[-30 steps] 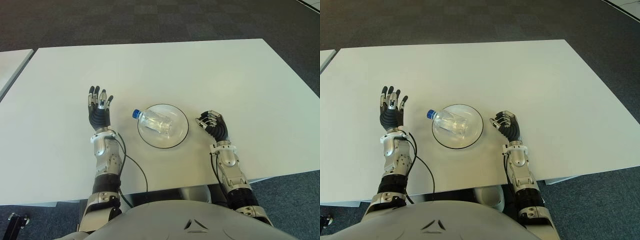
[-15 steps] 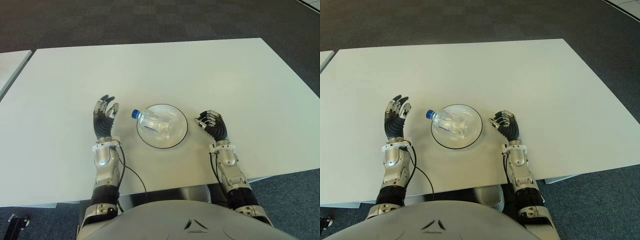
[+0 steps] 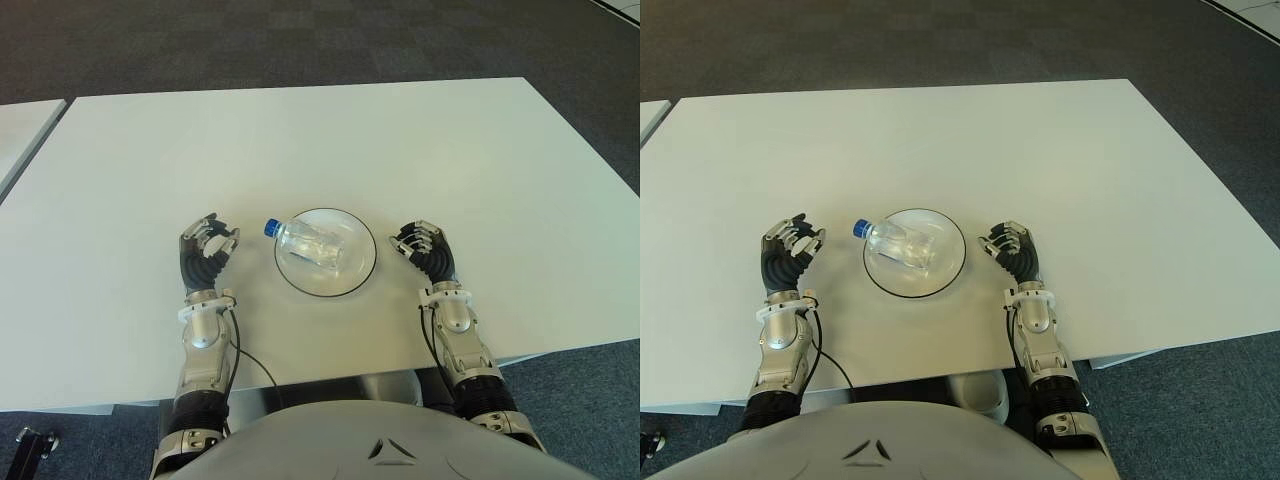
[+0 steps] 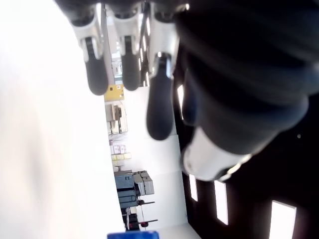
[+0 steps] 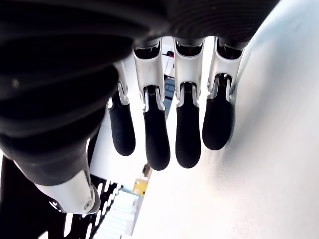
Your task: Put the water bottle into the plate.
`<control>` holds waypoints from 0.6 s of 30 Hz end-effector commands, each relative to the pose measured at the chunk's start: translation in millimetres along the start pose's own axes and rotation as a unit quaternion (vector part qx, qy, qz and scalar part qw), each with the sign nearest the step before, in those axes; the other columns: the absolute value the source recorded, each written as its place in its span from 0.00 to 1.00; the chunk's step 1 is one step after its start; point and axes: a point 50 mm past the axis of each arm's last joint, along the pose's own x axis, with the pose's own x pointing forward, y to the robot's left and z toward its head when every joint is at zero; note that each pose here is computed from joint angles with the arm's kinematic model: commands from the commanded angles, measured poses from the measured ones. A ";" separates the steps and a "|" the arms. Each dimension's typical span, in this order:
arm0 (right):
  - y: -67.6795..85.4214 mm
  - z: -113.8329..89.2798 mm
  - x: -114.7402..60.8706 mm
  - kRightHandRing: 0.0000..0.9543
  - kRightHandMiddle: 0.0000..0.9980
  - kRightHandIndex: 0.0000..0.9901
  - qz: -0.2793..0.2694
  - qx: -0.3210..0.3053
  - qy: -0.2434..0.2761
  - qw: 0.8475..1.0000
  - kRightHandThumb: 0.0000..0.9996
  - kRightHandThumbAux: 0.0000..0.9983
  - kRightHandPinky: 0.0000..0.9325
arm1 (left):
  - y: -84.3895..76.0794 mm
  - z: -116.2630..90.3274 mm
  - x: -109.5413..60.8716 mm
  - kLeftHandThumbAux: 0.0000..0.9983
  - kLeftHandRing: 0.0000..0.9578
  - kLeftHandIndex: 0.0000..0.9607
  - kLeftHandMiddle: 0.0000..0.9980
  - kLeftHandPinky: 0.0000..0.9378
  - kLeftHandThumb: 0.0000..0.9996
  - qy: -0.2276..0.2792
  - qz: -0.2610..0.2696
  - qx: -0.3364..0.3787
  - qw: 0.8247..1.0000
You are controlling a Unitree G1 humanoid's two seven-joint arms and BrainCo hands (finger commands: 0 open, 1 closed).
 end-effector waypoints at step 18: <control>8.9 -2.8 -2.3 0.55 0.51 0.43 0.012 0.007 0.022 1.000 0.70 0.73 0.57 | -1.6 -13.4 -15.8 0.72 0.72 0.45 0.71 0.72 0.70 0.033 -0.002 0.033 0.999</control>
